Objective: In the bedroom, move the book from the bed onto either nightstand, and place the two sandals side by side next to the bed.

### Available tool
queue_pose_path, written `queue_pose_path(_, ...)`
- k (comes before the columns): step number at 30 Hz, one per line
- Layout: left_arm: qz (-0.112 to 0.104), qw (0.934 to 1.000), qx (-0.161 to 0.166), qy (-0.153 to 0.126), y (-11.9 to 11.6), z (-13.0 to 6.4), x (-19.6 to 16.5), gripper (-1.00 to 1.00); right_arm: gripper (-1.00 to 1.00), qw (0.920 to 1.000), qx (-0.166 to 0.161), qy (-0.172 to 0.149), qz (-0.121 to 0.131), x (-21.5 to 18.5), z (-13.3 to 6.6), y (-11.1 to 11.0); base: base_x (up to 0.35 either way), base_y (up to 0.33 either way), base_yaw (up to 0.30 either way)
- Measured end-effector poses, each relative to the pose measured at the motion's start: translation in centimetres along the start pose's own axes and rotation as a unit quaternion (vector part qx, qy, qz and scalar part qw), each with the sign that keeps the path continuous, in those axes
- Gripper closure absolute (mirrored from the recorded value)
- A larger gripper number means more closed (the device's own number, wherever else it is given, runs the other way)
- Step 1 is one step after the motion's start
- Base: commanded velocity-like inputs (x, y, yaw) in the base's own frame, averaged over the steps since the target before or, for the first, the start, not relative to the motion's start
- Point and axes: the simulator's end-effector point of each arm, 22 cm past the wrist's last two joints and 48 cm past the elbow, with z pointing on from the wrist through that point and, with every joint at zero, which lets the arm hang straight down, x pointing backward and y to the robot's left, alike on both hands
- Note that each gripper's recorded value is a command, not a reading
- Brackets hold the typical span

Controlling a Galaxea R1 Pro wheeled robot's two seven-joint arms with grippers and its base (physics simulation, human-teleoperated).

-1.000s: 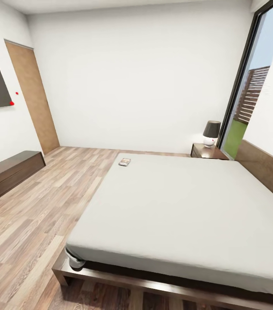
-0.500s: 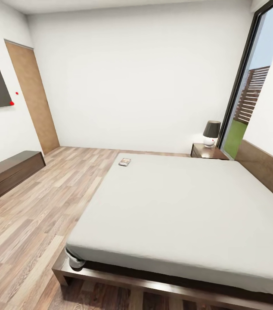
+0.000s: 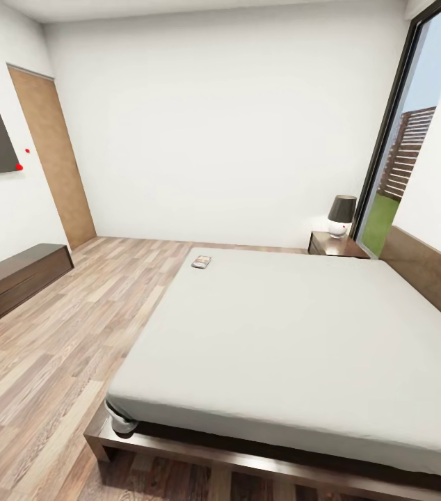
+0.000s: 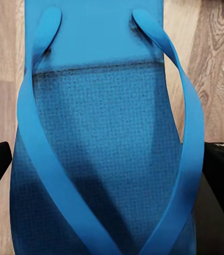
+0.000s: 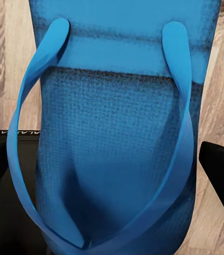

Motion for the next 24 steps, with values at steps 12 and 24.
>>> queue_pose_path(12, 0.001, 1.0000, 0.001, 0.000, -0.1, -1.3, 0.1, 1.00, 1.00, 1.0000, 0.000, 0.000, 0.000, 0.1, -1.3, 0.1, 0.000, 0.000, 0.000)
queue_pose_path(24, 0.002, 1.0000, 0.001, 0.005, -0.1, -2.6, 0.4, 1.00, 1.00, 1.0000, -0.001, 0.000, -0.001, 0.3, -2.6, 0.2, 0.000, 0.000, 0.000)
